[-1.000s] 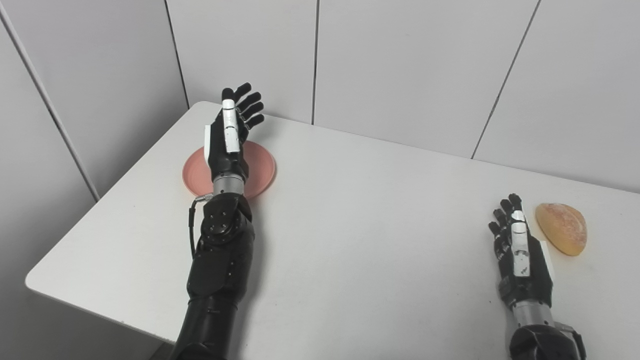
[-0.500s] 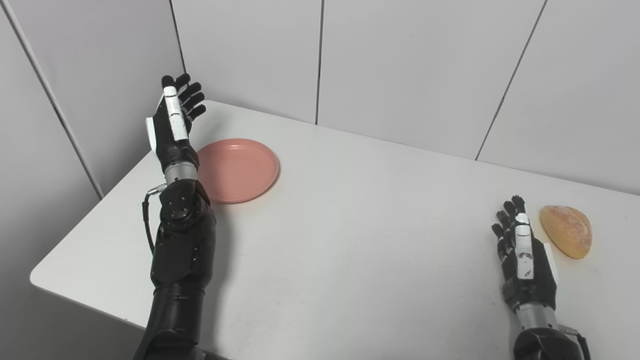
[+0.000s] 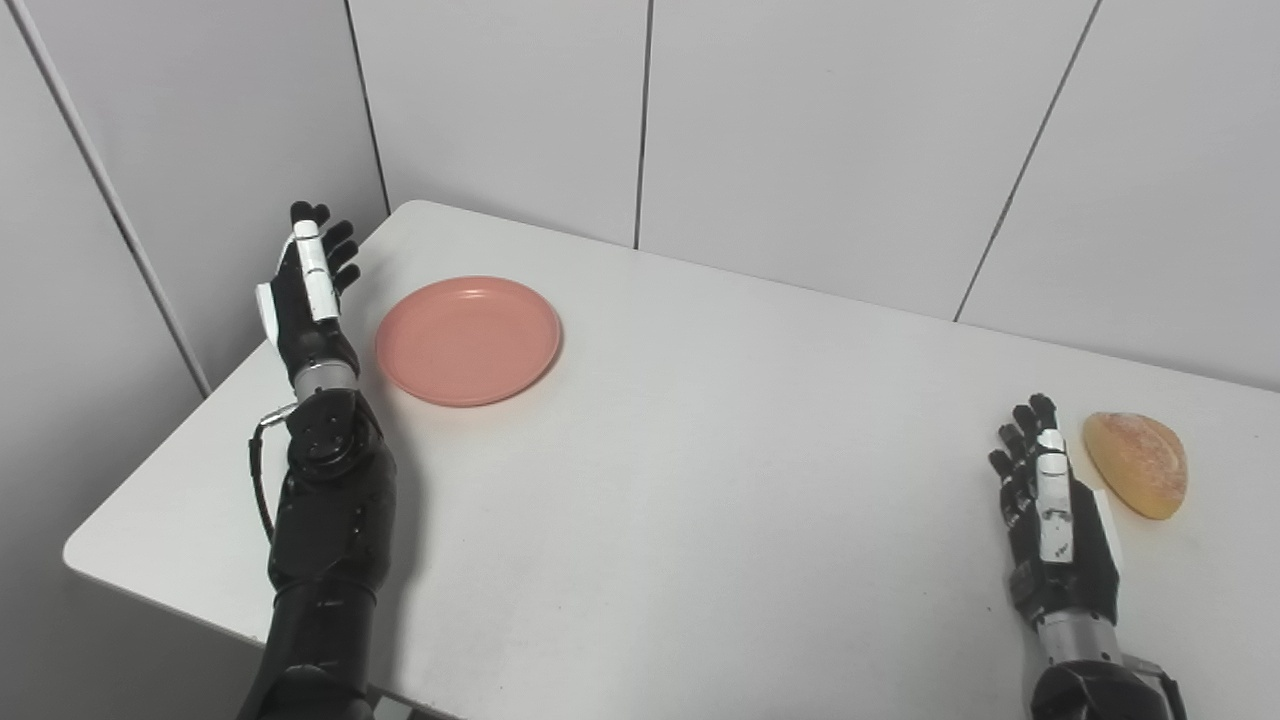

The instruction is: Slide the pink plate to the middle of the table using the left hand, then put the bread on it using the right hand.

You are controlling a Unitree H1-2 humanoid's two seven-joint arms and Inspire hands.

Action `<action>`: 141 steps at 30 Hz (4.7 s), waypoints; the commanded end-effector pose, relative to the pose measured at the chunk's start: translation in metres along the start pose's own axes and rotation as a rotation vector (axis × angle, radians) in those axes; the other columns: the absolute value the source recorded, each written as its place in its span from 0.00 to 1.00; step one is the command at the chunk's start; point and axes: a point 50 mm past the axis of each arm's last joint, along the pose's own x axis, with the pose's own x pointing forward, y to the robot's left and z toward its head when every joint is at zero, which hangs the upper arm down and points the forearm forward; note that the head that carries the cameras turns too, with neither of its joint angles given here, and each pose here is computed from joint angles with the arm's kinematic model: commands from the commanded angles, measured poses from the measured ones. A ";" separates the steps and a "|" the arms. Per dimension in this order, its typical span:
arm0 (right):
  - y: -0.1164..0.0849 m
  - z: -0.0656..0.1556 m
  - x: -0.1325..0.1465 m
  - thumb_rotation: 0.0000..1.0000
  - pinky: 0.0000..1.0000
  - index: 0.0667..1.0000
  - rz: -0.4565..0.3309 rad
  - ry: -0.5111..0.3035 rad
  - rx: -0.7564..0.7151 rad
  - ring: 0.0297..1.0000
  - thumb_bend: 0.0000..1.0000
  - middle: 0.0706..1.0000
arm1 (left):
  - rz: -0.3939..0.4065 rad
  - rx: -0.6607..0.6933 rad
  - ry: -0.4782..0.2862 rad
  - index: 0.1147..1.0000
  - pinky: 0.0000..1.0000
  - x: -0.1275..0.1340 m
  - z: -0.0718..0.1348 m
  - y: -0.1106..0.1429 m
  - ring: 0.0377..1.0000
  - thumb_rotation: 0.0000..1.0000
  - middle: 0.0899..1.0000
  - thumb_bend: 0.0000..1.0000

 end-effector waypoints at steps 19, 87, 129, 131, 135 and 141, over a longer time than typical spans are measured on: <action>0.001 0.008 0.003 0.93 1.00 1.00 0.006 -0.036 -0.001 1.00 0.80 1.00 | -0.070 -0.017 0.061 0.80 0.86 0.007 -0.015 -0.019 0.84 1.00 0.81 0.64; 0.029 0.021 0.008 0.95 1.00 1.00 -0.030 -0.081 0.006 1.00 0.70 1.00 | -0.729 -0.061 0.323 0.81 0.85 -0.124 -0.071 -0.176 0.86 1.00 0.83 0.57; 0.067 0.023 0.013 1.00 1.00 1.00 -0.005 -0.086 -0.046 1.00 0.68 1.00 | -0.883 -0.076 0.298 0.91 0.96 -0.170 -0.066 -0.173 0.94 1.00 0.92 0.59; 0.066 0.025 0.016 0.99 1.00 1.00 -0.026 -0.117 -0.057 1.00 0.67 1.00 | -0.879 -0.073 0.284 0.95 0.97 -0.165 -0.070 -0.171 0.96 1.00 0.95 0.59; 0.060 0.030 0.021 0.97 1.00 1.00 -0.060 -0.147 -0.105 1.00 0.70 1.00 | -0.873 -0.053 0.254 0.98 1.00 -0.159 -0.072 -0.168 0.98 1.00 0.98 0.58; 0.037 0.048 0.033 0.95 1.00 1.00 -0.139 -0.250 -0.284 1.00 0.72 1.00 | -0.861 -0.039 0.225 0.98 1.00 -0.155 -0.073 -0.168 0.99 1.00 0.99 0.57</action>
